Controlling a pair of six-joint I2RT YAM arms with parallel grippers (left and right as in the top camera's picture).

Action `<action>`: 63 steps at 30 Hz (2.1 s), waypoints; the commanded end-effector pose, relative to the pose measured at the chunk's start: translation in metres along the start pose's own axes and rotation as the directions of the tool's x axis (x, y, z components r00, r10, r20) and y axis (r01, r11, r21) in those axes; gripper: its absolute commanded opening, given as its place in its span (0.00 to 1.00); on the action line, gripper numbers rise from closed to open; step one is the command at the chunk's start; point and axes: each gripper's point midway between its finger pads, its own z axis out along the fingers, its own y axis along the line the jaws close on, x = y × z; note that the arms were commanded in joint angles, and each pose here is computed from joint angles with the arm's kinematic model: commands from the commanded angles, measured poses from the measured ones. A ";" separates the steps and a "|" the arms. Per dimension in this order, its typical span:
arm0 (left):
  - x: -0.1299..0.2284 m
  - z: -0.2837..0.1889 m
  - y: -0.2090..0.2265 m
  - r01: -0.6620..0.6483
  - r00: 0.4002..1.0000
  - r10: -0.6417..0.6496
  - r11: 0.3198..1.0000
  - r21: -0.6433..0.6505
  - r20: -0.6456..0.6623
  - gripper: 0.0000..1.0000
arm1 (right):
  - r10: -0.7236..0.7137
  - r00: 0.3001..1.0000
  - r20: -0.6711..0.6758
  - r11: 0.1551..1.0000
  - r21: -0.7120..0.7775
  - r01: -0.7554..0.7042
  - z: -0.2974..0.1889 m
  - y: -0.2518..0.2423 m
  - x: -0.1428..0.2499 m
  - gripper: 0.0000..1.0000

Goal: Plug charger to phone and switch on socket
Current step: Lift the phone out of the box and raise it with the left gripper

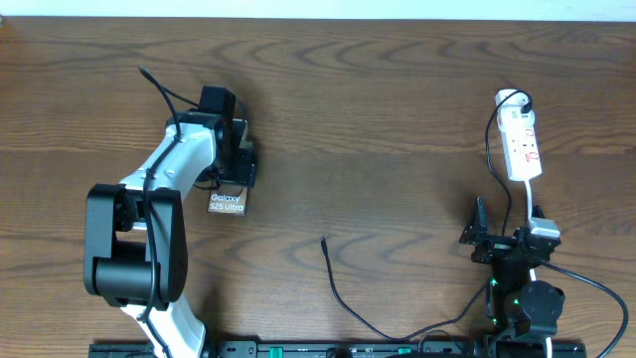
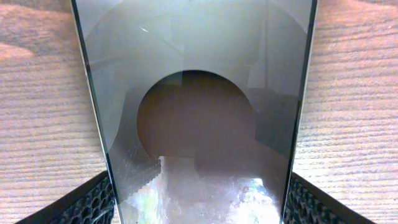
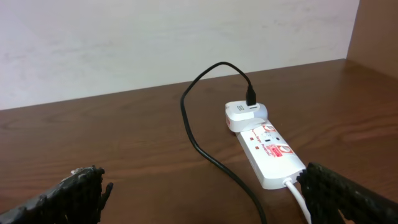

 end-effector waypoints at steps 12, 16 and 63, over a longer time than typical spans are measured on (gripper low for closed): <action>-0.029 -0.067 -0.044 -0.053 0.983 0.006 0.966 0.253 0.186 0.07 | 0.015 1.000 0.001 1.000 0.003 -0.015 0.000 0.000 0.000 0.99; -0.031 -0.093 -0.069 -0.013 0.976 -0.078 0.911 0.413 0.203 0.07 | 0.015 1.000 0.001 1.000 0.003 -0.015 0.000 0.000 0.000 0.99; -0.088 -0.264 -0.138 0.720 0.624 -0.314 -0.126 0.683 -0.716 0.07 | 0.015 1.000 0.001 1.000 0.003 -0.015 0.000 0.000 0.000 0.99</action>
